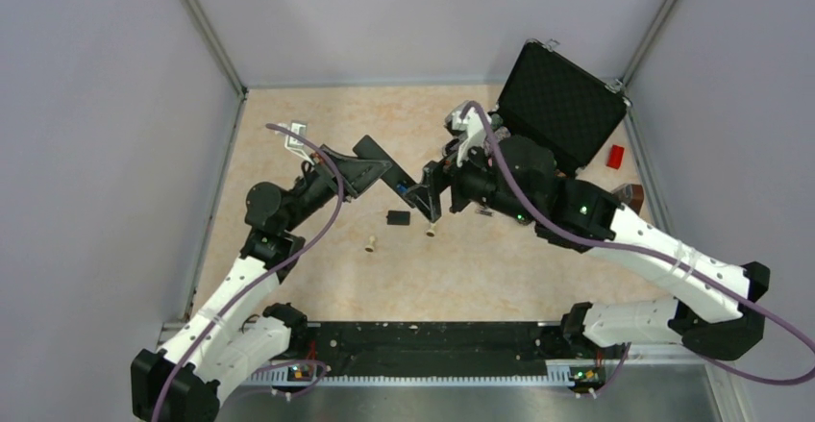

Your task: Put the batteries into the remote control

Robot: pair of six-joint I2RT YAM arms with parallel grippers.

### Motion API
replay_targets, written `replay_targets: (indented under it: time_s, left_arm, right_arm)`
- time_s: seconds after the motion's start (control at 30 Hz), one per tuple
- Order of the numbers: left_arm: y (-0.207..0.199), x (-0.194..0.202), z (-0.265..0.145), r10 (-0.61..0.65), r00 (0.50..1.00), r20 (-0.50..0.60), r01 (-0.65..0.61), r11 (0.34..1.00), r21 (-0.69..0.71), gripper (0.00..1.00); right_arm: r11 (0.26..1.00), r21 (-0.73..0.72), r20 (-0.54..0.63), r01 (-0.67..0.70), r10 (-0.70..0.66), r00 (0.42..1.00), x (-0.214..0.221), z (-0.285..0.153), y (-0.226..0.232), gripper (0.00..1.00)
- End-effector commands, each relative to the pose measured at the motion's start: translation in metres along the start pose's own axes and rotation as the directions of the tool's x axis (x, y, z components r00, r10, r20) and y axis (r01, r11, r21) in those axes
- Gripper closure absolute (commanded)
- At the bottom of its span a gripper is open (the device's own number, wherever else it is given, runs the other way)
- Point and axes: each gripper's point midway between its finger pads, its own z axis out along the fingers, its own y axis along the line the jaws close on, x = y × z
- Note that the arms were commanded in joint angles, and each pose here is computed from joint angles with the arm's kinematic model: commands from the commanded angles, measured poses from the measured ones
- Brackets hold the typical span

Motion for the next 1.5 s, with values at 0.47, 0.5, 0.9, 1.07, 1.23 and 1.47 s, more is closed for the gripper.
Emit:
replay_targets:
  time_s: [0.47,0.5,0.9,1.07,1.23,1.47]
  left_arm:
    - [-0.031,-0.016,-0.002,0.033,0.998,0.047,-0.037,0.996,0.076,1.0]
    - [-0.03,-0.016,-0.003,0.03,0.998,0.048,-0.033,0.997,0.07,1.0]
    - [-0.026,-0.015,-0.003,0.022,0.999,0.043,-0.023,0.999,0.039,1.0]
    - [-0.025,-0.015,-0.003,0.021,0.999,0.04,-0.023,0.999,0.039,1.0]
    - [-0.026,-0.013,-0.003,0.024,0.999,0.034,-0.026,0.999,0.046,1.0]
    - [-0.027,-0.013,-0.004,0.028,0.999,0.032,-0.029,0.998,0.052,1.0]
  right_arm:
    - [0.735,-0.041,0.055,-0.677,0.678,0.733,0.0,0.002,-0.001,0.01]
    - [0.715,-0.079,0.057,-0.695,0.699,0.713,-0.003,0.003,0.003,0.01]
    - [0.651,-0.166,0.066,-0.741,0.757,0.65,-0.01,0.008,0.012,0.01]
    - [0.654,-0.15,0.056,-0.742,0.755,0.654,-0.007,0.014,0.012,0.01]
    - [0.638,-0.136,0.055,-0.757,0.768,0.638,-0.004,0.022,0.01,0.02]
    - [0.604,-0.139,0.042,-0.784,0.795,0.605,0.0,0.031,0.011,0.2]
